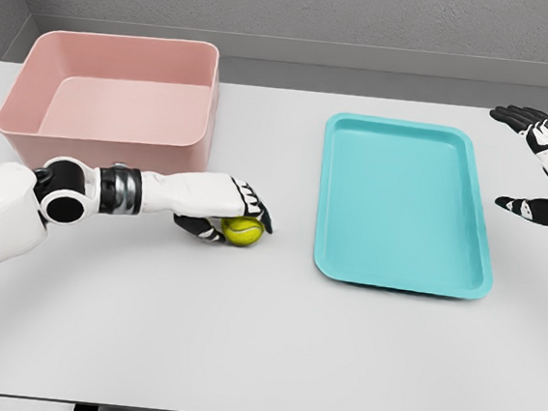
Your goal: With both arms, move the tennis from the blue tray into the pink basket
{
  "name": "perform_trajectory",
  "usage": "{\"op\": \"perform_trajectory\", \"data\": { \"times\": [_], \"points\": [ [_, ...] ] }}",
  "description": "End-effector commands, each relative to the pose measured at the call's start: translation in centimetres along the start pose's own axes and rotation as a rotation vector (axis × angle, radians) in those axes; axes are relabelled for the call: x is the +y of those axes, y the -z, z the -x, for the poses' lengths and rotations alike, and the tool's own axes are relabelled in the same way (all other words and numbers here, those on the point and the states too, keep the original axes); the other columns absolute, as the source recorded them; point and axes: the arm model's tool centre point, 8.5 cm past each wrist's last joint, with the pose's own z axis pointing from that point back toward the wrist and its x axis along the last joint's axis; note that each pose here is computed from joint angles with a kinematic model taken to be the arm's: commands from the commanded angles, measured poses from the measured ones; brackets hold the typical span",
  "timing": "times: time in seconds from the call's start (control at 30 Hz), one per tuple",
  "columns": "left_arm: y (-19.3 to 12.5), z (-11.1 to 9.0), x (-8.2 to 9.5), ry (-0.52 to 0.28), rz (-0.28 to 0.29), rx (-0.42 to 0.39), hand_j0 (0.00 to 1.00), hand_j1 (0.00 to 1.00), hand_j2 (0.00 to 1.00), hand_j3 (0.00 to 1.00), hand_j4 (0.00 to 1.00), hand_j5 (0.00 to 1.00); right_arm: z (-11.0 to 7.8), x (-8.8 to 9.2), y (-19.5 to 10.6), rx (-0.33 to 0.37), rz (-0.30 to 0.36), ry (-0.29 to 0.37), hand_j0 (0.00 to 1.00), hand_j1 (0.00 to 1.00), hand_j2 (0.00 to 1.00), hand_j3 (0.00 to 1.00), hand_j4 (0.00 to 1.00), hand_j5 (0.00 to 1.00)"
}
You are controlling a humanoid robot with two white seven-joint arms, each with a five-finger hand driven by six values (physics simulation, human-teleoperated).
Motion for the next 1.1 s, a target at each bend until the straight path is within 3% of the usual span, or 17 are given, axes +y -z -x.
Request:
{"op": "perform_trajectory", "data": {
  "times": [0.0, 0.13, 0.5, 0.8, 1.07],
  "points": [
    [0.0, 0.0, 0.0, -0.004, -0.003, 0.000, 0.65, 0.65, 0.65, 0.65, 0.65, 0.65, 0.1, -0.1, -0.1, 0.001, 0.005, 0.004, 1.00, 1.00, 1.00, 1.00, 1.00, 1.00],
    [0.0, 0.0, 0.1, -0.006, -0.005, -0.002, 0.60, 0.60, 0.60, 0.60, 0.60, 0.60, 0.1, -0.1, -0.1, 0.003, 0.004, 0.005, 1.00, 1.00, 1.00, 1.00, 1.00, 1.00],
    [-0.1, -0.1, 0.7, 0.002, -0.017, -0.006, 0.60, 0.60, 0.60, 0.60, 0.60, 0.60, 0.1, -0.1, -0.1, 0.001, 0.005, 0.005, 1.00, 1.00, 1.00, 1.00, 1.00, 1.00],
    [-0.8, -0.8, 2.9, 0.038, -0.066, -0.022, 0.60, 0.60, 0.60, 0.60, 0.60, 0.60, 0.0, -0.2, 0.0, 0.000, 0.006, 0.005, 1.00, 1.00, 1.00, 1.00, 1.00, 1.00],
    [-3.4, 0.1, 4.8, 0.050, -0.115, 0.020, 0.60, 0.60, 0.60, 0.60, 0.60, 0.60, 0.0, -0.1, 0.0, -0.001, 0.005, 0.005, 1.00, 1.00, 1.00, 1.00, 1.00, 1.00]
  ]
}}
